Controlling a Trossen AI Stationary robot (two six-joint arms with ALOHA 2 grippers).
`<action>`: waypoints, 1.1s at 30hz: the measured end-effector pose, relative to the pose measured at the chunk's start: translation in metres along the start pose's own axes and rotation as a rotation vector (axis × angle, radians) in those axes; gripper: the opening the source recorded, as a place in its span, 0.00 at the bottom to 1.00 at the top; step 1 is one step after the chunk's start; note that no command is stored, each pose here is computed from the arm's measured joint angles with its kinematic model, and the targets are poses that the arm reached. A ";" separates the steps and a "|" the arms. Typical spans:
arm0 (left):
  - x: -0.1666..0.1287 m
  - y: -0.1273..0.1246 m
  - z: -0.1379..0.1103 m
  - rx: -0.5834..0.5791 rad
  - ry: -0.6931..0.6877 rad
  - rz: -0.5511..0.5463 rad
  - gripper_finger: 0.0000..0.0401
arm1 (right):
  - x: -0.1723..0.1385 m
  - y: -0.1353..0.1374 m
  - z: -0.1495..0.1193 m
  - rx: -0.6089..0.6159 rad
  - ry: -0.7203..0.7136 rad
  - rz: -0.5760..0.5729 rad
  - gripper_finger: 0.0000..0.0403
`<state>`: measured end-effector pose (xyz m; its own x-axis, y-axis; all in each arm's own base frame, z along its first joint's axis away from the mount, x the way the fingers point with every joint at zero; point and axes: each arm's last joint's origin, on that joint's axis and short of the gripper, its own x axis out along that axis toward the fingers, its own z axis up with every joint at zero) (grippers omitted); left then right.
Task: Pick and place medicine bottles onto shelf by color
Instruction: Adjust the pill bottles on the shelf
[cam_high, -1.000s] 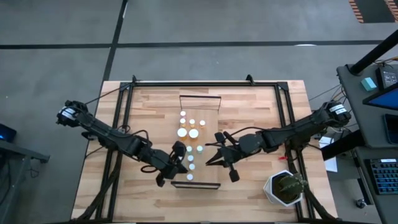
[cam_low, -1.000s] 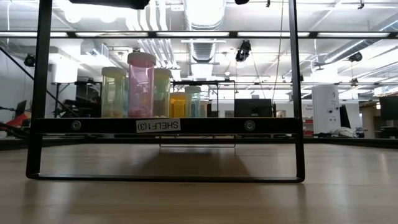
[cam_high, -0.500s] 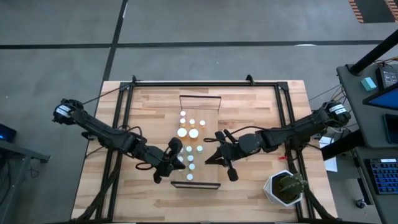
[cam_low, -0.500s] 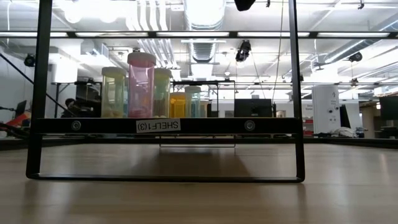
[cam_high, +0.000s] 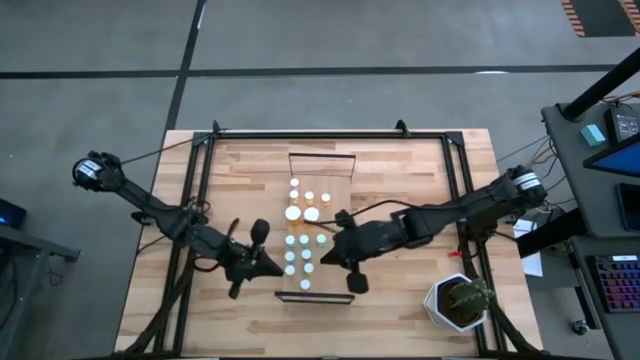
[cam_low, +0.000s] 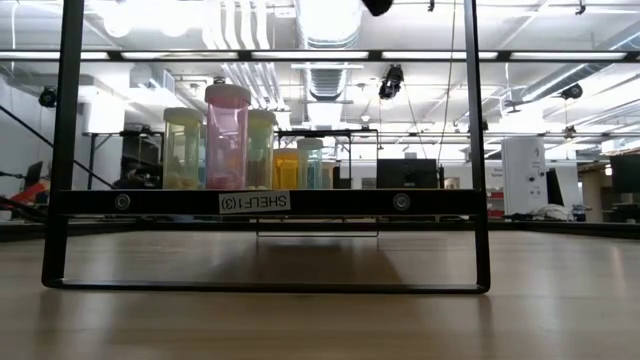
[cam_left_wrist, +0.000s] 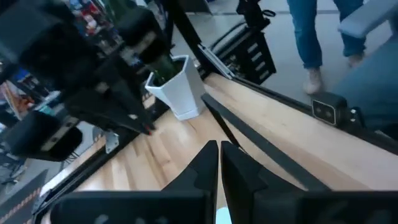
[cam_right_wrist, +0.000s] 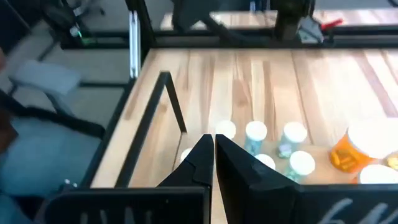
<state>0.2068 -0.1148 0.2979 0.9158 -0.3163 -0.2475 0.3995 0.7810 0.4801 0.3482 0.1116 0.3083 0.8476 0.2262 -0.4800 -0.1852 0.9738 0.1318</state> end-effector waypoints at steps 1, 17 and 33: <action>-0.002 -0.001 -0.003 0.001 -0.011 0.006 0.00 | 0.004 0.001 0.003 -0.006 0.021 -0.002 0.02; -0.031 0.001 -0.004 -0.068 -0.094 0.033 0.00 | 0.033 0.017 0.033 0.057 0.497 -0.077 0.02; -0.040 -0.008 -0.011 -0.003 -0.092 -0.008 0.00 | 0.036 0.036 0.035 1.133 0.436 -0.321 0.02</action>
<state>0.1665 -0.1026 0.2940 0.9127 -0.3704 -0.1724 0.4065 0.7802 0.4756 0.3896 0.1537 0.3263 0.5008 0.1818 -0.8463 0.7126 0.4684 0.5223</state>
